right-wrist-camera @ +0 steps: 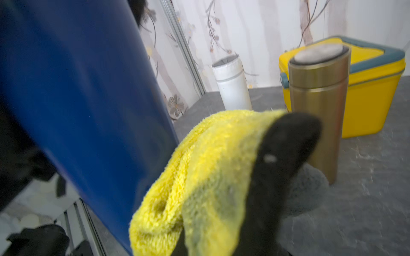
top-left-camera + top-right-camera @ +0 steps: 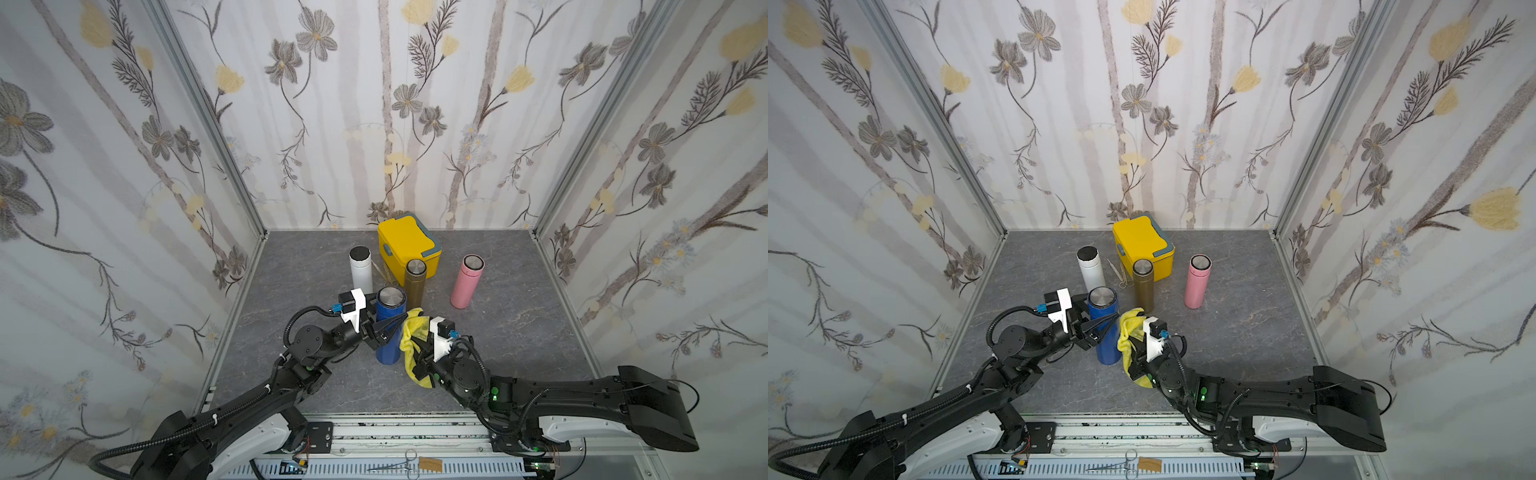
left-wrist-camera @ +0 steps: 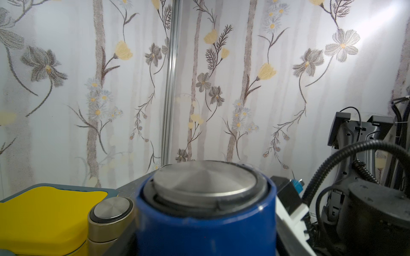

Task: Wipe the surface of the thermos
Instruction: Wipe the dirt from the surface of the thermos.

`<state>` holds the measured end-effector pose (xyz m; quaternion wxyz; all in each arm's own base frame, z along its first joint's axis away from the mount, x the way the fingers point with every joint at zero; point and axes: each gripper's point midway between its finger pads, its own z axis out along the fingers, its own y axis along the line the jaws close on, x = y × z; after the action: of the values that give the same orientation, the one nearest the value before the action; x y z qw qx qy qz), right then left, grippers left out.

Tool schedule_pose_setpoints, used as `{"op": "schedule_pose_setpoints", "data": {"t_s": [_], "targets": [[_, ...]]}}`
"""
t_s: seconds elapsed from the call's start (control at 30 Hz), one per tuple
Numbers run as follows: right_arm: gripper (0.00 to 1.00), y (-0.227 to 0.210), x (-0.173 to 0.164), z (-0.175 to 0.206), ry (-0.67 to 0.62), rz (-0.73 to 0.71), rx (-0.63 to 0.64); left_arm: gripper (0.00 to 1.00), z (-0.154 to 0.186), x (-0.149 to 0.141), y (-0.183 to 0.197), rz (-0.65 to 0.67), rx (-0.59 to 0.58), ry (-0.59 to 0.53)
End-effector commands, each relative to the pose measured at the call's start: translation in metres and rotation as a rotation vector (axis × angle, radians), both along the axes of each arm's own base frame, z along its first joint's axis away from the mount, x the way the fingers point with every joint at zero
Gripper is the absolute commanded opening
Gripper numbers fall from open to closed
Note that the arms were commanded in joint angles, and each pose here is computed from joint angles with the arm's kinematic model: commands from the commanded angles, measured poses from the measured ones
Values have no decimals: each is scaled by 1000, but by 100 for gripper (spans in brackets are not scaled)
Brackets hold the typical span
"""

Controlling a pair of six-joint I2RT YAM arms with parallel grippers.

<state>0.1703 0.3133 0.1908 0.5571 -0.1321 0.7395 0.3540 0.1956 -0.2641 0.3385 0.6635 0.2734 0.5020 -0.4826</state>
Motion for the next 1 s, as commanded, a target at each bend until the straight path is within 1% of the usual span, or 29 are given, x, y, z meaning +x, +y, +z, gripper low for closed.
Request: {"op": "schedule_pose_setpoints", "data": {"t_s": [0.0,0.07,0.23,0.3,0.33,0.4,0.57,0.63,0.7,0.87,0.93,0.97], "targets": [[0,-5,-1,-4,34,-11,64,0,22,-7,5,-8,-61,-61],[0,-4,-1,6,19,-4,69,0,22,-8,5,-16,-63,-62],[0,15,-9,71,-83,85,117,0,23,-10,4,-23,-63,-67],[0,17,-11,85,-101,100,142,0,23,-10,4,-22,-61,-68],[0,18,-11,85,-101,104,146,0,22,-11,3,-23,-59,-69],[0,17,-11,71,-80,98,140,0,23,-11,3,-23,-59,-70],[0,-3,2,-2,56,12,101,0,21,-11,3,-21,-54,-73],[0,-11,6,-12,81,-3,112,0,21,-11,3,-24,-54,-77],[0,-11,8,0,68,7,135,0,21,-12,2,-32,-53,-79],[0,-4,6,76,-39,62,208,0,21,-16,1,-50,-48,-94],[0,-1,4,96,-58,91,242,0,20,-17,0,-56,-44,-96],[0,0,3,99,-61,99,250,0,21,-18,-1,-60,-44,-100]]}}
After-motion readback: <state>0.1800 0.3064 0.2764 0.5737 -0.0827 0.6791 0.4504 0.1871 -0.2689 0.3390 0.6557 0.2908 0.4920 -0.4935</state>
